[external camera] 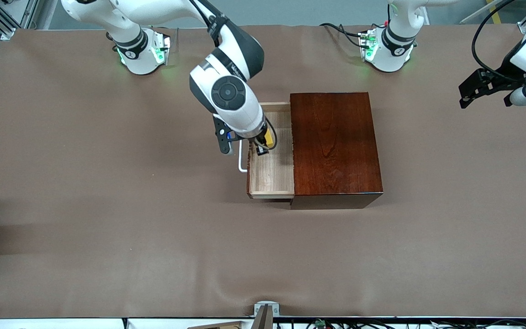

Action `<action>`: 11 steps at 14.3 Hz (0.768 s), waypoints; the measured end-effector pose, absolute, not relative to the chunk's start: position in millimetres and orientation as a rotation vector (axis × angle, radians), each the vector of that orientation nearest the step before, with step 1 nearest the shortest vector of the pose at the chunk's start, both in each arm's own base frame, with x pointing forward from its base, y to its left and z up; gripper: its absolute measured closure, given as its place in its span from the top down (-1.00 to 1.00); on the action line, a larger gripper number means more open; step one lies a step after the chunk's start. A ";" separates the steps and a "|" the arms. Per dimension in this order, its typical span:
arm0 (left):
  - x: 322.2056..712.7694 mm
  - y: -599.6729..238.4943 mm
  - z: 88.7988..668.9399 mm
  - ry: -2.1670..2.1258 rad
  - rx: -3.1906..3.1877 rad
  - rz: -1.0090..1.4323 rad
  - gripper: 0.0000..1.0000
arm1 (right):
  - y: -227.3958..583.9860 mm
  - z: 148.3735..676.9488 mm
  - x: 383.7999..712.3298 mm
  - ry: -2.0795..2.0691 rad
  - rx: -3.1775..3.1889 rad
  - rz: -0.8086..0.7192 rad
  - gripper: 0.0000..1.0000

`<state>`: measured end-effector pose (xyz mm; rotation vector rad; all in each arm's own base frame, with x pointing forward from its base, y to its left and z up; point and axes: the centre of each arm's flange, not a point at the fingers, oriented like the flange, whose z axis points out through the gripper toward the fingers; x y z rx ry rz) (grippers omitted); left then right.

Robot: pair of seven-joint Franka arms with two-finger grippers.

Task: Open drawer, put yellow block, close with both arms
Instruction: 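Lower the cube into the drawer and open the right gripper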

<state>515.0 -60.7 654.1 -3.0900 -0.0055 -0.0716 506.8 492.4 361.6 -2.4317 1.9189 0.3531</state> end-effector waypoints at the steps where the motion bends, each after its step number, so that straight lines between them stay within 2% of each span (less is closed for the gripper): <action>1: 515.1 -60.3 654.1 -0.006 -3.090 -0.071 1.00 | 492.3 352.2 508.3 1.927 -2.427 0.352 0.12; 11: 515.2 -58.8 654.1 -0.011 -3.090 -0.071 1.00 | 494.6 335.6 507.8 2.113 -2.297 0.357 0.12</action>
